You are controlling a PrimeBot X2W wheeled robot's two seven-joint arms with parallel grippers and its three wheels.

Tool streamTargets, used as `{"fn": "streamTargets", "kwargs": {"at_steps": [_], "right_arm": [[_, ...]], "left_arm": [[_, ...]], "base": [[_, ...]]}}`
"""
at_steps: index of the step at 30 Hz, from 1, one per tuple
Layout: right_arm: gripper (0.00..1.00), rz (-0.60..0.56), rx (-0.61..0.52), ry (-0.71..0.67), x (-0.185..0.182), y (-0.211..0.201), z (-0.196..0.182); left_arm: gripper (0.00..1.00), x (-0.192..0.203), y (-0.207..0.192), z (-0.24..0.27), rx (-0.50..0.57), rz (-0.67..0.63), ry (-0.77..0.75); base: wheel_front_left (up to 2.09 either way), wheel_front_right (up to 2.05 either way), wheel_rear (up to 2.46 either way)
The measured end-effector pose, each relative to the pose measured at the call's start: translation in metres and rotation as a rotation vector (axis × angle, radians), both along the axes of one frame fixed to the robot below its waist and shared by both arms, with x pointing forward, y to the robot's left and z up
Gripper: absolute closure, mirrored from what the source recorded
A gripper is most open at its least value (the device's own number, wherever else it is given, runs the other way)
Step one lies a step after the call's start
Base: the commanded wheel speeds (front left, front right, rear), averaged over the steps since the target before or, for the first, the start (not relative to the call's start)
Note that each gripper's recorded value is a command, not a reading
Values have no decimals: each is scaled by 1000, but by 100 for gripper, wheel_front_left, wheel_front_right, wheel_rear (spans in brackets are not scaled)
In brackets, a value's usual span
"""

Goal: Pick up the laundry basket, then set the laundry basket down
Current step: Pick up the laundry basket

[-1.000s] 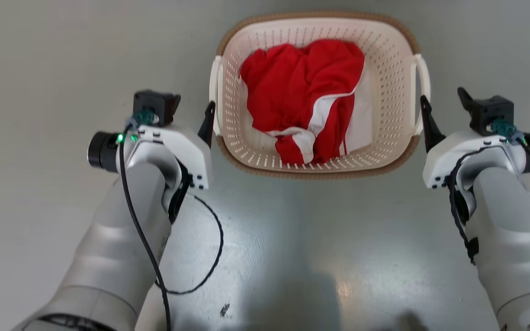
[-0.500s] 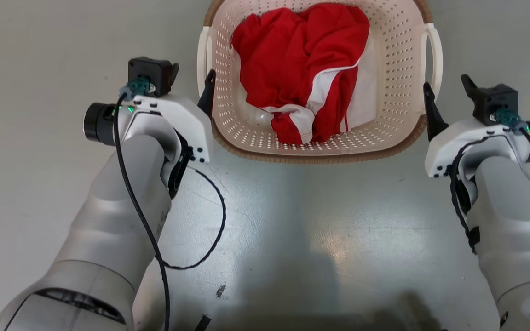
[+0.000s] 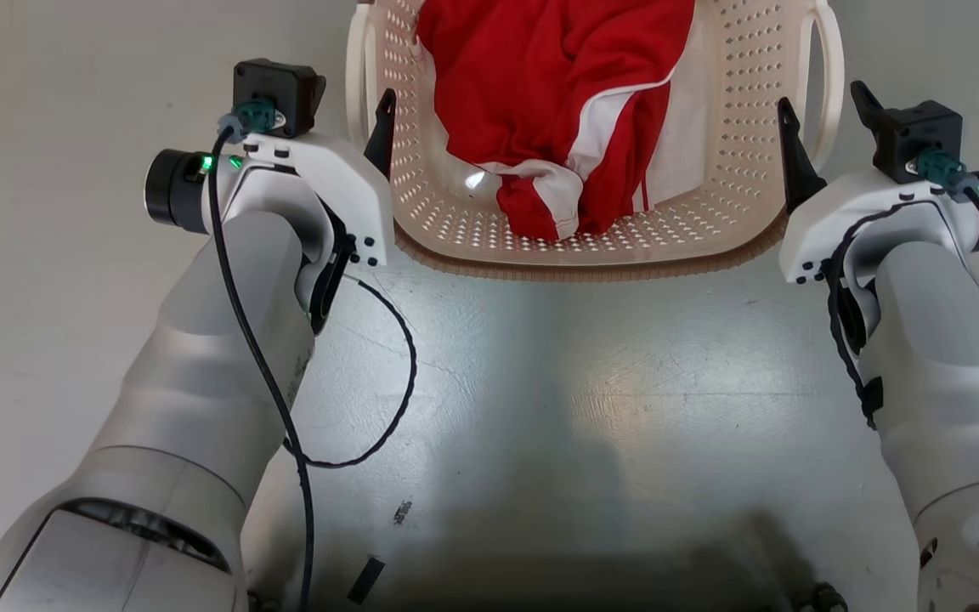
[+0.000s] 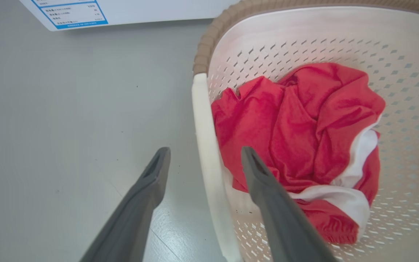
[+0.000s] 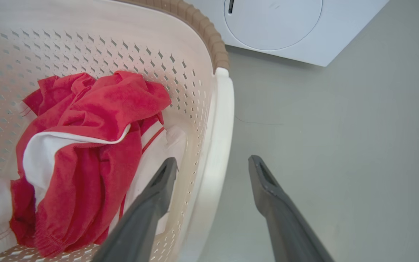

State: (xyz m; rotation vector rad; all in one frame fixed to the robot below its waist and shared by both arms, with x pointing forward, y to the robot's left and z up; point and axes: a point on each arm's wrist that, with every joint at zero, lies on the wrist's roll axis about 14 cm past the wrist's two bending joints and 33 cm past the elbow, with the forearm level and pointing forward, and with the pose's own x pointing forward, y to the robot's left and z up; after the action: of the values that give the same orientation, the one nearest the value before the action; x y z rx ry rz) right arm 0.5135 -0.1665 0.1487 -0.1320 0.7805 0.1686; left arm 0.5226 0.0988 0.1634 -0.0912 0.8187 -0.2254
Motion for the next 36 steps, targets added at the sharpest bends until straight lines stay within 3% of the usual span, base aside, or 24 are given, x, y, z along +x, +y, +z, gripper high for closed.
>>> {"fn": "streamTargets", "kwargs": {"at_steps": [36], "right_arm": [[0,22,44,50,10,16,-29]], "left_arm": [[0,2,-8,-39,42,-52,99]], "base": [[0,0,0]]}}
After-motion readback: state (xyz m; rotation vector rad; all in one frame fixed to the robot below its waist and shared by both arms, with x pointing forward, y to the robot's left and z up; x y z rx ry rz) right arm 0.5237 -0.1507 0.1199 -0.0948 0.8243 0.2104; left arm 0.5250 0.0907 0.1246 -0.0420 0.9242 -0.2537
